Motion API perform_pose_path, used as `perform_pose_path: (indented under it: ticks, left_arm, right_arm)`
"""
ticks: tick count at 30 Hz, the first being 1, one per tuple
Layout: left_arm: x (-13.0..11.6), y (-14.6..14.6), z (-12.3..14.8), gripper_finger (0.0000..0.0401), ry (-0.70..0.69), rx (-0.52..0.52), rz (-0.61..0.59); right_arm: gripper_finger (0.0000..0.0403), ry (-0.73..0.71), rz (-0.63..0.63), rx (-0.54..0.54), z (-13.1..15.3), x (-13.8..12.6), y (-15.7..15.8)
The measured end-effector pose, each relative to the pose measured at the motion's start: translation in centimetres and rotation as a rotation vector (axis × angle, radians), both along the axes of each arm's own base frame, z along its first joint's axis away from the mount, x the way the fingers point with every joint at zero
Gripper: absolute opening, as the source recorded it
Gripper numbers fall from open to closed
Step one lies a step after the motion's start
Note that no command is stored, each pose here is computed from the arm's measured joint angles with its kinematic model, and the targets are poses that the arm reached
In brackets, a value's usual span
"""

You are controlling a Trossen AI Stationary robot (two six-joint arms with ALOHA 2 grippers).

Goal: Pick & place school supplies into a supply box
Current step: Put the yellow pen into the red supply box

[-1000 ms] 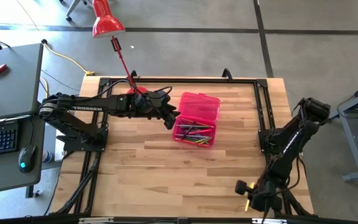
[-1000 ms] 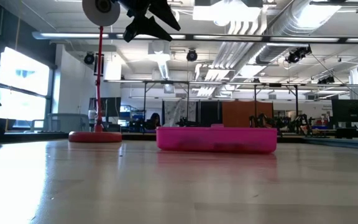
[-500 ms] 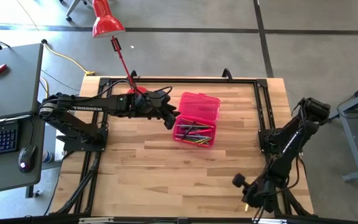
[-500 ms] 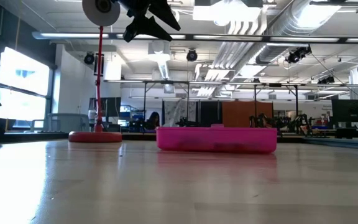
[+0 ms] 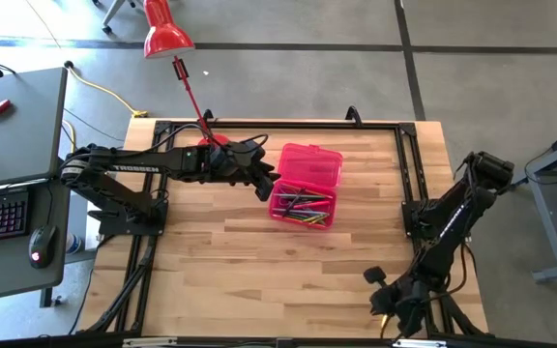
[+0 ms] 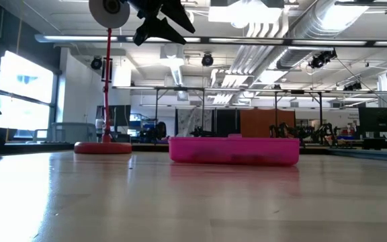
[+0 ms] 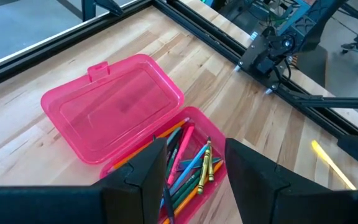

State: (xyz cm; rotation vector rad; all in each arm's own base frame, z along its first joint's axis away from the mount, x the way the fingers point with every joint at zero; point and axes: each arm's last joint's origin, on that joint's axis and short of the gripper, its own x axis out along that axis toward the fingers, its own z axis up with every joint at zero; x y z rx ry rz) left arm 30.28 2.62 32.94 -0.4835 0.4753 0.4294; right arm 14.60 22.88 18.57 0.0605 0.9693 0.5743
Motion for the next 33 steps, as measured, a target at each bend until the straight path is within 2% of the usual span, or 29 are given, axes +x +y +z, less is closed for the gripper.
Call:
perform_pose_path:
  ticks: [5,10,15,18,24,27,33]
  left_arm:
    - [0.0,0.0,0.0,0.0195,0.000,0.000,0.000]
    - [0.0,0.0,0.0,0.0195,0.000,-0.004,-0.005]
    - [0.0,0.0,0.0,0.0195,0.000,-0.006,-0.007]
    - [0.0,0.0,0.0,0.0195,0.000,-0.006,-0.007]
    - [0.0,0.0,0.0,0.0195,-0.001,-0.006,-0.007]
    - [0.0,0.0,0.0,0.0195,0.000,-0.006,-0.008]
    - [0.0,0.0,0.0,0.0195,0.000,-0.006,-0.008]
  right_arm:
    - [0.0007,0.018,0.046,0.042,0.2,-0.1,0.3]
    - [0.0050,0.028,0.079,0.053,0.2,-0.3,0.5]
    - [0.0095,-0.036,0.222,0.004,0.0,-1.4,1.0]
    - [0.0108,-0.061,0.289,-0.012,-1.3,-2.4,0.8]
    - [0.0101,-0.143,0.323,0.078,-4.7,-3.8,-0.8]
    - [0.0090,-0.206,0.379,0.105,-5.8,-4.2,-1.7]
    - [0.0081,-0.266,0.475,0.043,-7.3,-4.8,-3.2]
